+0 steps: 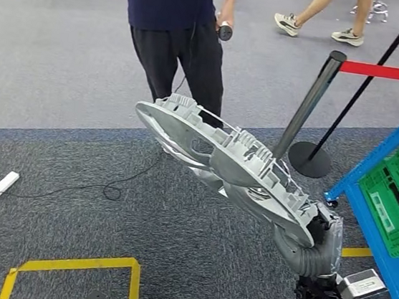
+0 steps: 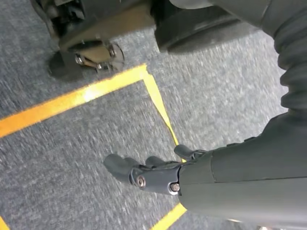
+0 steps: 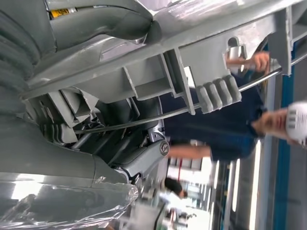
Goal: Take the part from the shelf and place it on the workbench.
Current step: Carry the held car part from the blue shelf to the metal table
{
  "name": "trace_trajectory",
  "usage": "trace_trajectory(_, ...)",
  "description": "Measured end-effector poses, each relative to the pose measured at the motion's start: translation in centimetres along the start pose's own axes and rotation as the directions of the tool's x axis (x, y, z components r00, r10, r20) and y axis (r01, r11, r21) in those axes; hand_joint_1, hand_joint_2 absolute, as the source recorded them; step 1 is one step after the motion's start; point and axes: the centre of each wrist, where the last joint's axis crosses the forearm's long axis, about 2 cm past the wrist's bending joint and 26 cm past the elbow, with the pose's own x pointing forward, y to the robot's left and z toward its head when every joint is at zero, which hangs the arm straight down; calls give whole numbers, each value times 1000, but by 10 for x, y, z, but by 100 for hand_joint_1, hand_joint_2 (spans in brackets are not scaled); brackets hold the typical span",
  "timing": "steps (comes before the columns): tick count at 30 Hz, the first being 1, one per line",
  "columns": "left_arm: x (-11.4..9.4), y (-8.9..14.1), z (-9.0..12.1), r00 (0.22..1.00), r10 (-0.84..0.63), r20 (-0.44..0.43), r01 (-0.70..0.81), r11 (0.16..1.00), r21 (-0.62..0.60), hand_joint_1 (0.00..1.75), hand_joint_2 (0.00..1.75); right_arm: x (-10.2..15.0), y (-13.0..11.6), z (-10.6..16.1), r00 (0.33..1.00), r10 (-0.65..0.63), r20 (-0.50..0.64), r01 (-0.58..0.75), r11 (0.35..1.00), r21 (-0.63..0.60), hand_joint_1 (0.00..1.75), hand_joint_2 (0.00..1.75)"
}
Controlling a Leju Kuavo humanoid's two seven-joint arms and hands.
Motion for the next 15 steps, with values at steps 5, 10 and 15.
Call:
trace_trajectory(5,-2,-1,1,1000,2,-2,-2,1000,0,0,175,-1,0,0,1000,0,-4,0,1000,0,175,175)
trace_trajectory(10,-4,-1,1,1000,2,0,-2,1000,7,0,175,-2,0,-1,1000,0,-2,0,1000,1,175,175)
trace_trajectory(15,-2,-1,1,1000,7,7,-7,1000,10,0,175,-2,1,-2,1000,-1,1,1,1000,1,175,175)
